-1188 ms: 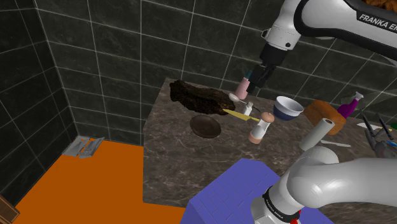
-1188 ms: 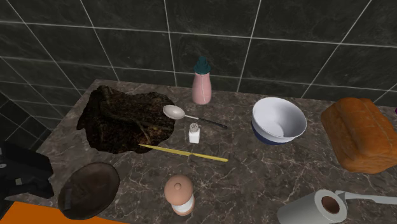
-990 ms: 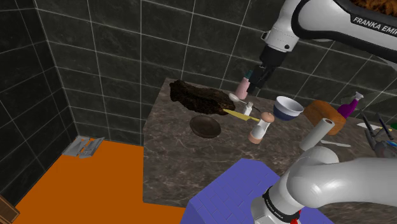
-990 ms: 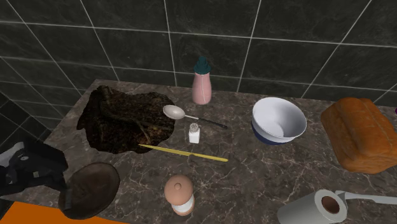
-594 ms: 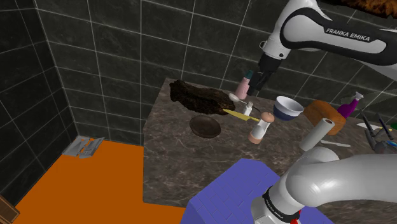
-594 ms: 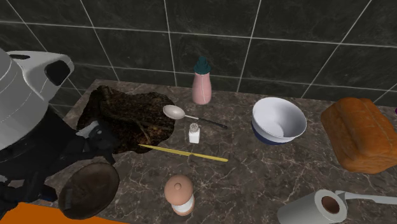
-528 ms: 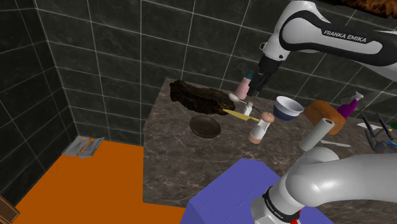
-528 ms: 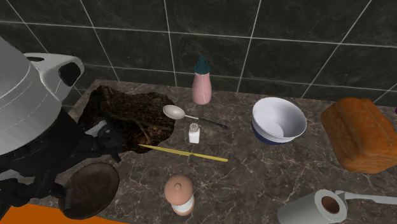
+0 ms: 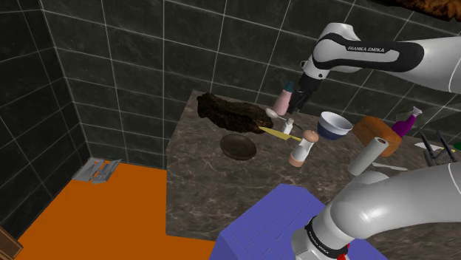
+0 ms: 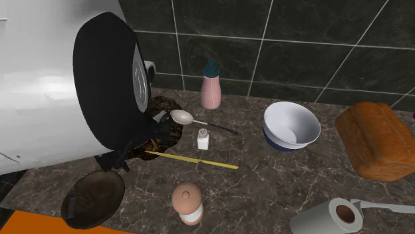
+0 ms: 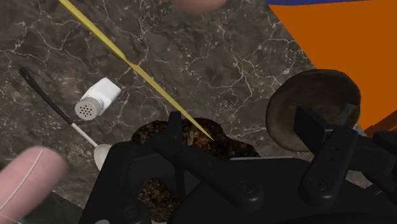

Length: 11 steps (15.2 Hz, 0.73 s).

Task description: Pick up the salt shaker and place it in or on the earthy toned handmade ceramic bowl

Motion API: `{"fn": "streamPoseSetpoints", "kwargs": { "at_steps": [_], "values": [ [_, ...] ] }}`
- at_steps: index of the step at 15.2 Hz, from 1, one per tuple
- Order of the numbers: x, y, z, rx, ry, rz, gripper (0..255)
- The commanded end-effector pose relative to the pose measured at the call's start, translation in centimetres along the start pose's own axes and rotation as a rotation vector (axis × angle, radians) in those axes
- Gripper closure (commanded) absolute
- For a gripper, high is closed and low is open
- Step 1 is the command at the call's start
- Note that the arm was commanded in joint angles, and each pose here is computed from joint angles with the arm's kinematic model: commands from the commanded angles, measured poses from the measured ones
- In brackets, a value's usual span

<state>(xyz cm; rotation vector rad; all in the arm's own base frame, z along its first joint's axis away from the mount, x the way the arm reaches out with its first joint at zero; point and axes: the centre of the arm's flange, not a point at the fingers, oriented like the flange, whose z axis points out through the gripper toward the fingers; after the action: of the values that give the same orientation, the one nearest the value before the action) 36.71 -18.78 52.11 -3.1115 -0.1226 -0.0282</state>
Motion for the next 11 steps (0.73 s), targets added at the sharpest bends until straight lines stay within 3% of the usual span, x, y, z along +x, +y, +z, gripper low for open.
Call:
{"fn": "streamPoseSetpoints", "kwargs": {
  "at_steps": [1, 11],
  "values": [
    [0.5, 2.3, 1.3, -0.002, -0.001, 0.003, 0],
    [2.9, 13.7, 7.6, -0.004, -0.01, 0.024, 0]
  ]
}}
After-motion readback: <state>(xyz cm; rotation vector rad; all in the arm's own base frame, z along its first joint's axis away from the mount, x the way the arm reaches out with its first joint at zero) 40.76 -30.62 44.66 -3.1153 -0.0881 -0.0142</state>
